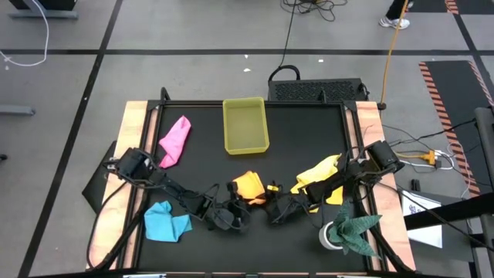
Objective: Fold microfiber towels
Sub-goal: Put the orange towel into the yellow bin
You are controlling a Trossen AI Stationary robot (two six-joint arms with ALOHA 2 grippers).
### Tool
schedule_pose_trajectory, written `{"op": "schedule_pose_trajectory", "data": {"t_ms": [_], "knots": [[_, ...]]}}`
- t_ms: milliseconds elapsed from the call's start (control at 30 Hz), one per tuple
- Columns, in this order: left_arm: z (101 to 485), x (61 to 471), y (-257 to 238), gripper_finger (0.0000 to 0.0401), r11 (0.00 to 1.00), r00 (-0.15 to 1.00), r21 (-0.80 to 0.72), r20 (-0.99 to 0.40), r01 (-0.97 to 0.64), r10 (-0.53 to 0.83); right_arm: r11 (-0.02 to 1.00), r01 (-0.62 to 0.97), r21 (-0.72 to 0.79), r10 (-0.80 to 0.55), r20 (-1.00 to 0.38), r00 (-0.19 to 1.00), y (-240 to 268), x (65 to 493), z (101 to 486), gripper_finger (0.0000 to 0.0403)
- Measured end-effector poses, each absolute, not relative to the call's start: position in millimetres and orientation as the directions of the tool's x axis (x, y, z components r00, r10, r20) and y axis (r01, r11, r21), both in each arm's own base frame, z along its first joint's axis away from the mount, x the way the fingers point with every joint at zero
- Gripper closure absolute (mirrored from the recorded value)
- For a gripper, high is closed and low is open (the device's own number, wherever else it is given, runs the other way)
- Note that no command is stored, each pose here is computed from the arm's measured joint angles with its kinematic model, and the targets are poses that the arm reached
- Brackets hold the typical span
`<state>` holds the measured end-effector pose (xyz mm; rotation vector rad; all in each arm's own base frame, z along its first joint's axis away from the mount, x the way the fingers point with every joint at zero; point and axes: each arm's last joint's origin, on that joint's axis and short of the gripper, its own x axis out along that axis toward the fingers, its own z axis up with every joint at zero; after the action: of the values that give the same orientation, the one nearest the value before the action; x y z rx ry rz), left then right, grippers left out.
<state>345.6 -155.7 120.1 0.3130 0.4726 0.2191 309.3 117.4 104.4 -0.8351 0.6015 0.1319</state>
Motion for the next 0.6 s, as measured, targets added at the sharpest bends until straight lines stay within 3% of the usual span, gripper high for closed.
{"op": "schedule_pose_trajectory", "data": {"t_ms": [100,267,433,600], "knots": [[118,346,-156,0.0340,0.935,0.869,0.351,-0.444,-0.056,0.219,0.700,-0.327,-0.635,-0.119,-0.555,0.823,117,309,104,0.0355],[117,345,-159,0.0258,0.936,0.869,0.346,-0.479,0.058,0.123,0.744,-0.311,-0.591,-0.118,-0.574,0.810,113,309,102,0.0390],[114,343,-158,0.0190,0.914,0.850,0.396,-0.509,0.090,0.137,0.806,-0.370,-0.463,0.000,-0.624,0.781,107,311,99,0.0388],[111,341,-156,0.0172,0.887,0.834,0.459,-0.506,0.046,0.219,0.859,-0.339,-0.385,0.018,-0.638,0.770,99,313,98,0.0373]]}}
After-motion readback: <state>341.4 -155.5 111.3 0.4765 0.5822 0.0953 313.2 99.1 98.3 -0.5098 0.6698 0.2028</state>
